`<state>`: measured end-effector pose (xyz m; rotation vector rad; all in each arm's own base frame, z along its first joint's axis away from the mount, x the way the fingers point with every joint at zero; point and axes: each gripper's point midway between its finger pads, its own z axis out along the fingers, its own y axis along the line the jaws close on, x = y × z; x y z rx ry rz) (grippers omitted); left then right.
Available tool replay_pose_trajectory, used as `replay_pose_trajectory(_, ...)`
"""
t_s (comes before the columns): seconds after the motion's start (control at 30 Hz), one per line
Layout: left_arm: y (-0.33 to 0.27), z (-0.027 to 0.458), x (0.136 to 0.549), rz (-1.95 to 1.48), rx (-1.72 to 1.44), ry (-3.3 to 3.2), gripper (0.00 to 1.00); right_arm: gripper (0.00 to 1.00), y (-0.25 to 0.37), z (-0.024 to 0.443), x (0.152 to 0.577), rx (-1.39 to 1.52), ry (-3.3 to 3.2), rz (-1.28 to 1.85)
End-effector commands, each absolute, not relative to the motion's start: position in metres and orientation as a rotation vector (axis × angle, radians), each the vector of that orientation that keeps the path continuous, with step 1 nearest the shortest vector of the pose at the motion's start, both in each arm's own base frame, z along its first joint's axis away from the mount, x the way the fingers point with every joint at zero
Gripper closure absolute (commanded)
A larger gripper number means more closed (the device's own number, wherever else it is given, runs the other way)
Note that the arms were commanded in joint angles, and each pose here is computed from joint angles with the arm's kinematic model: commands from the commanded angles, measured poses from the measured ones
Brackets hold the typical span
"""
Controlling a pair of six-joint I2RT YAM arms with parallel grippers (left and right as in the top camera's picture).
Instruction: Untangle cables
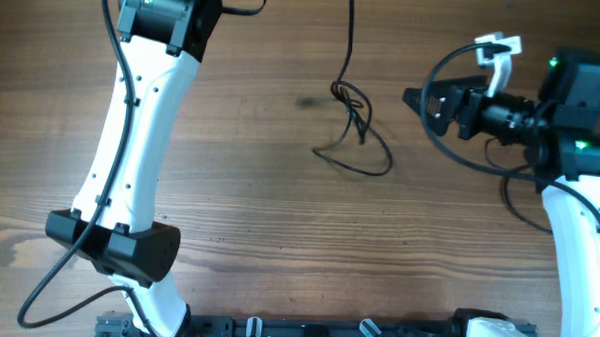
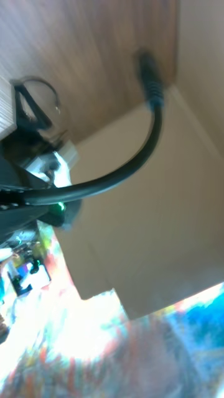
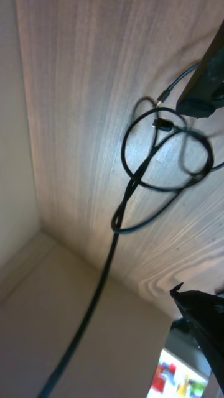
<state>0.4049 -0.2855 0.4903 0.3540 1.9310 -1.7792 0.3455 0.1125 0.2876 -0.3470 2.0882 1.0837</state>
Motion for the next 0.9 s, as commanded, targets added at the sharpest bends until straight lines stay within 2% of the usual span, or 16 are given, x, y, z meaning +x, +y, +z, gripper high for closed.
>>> replay_pose_trajectory(0.0, -0.285, 0.527, 0.383, -1.947, 0.303, 1.913, 0.96, 0.09, 0.121, 0.279, 0.349, -0.422, 2.1, 0.986)
replay_pose_trajectory(0.27, -0.285, 0.533, 0.382, -1.958, 0.306, 1.891, 0.96, 0.14, 0.143, 0.278, 0.341, -0.513, 2.093, 1.005)
replay_pose_trajectory(0.43, -0.285, 0.533, 0.382, -1.958, 0.306, 1.892, 0.96, 0.15, 0.16, 0.256, 0.347, -0.542, 2.157, 0.967)
replay_pose_trajectory(0.53, -0.285, 0.533, 0.382, -1.958, 0.306, 1.892, 0.96, 0.19, 0.171, 0.24, 0.356, -0.562, 2.184, 0.976)
replay_pose_trajectory(0.63, -0.285, 0.533, 0.382, -1.958, 0.306, 1.892, 0.96, 0.34, 0.181, 0.215, 0.364, -0.568, 2.233, 1.008)
replay_pose_trajectory(0.67, -0.285, 0.533, 0.382, -1.958, 0.306, 1.892, 0.96, 0.44, 0.182, 0.209, 0.365, -0.565, 2.247, 1.025)
replay_pose_trajectory(0.77, -0.285, 0.531, 0.382, -1.923, 0.348, 1.872, 0.96, 0.85, 0.181, 0.208, 0.37, -0.561, 2.236, 1.021)
replay_pose_trajectory(0.83, -0.285, 0.523, 0.383, -1.876, 0.387, 1.876, 0.96, 0.96, 0.174, 0.217, 0.379, -0.487, 2.221, 1.011)
replay_pose_trajectory(0.87, -0.285, 0.516, 0.384, -1.854, 0.396, 1.891, 0.96, 0.96, 0.165, 0.22, 0.387, -0.388, 2.236, 0.99)
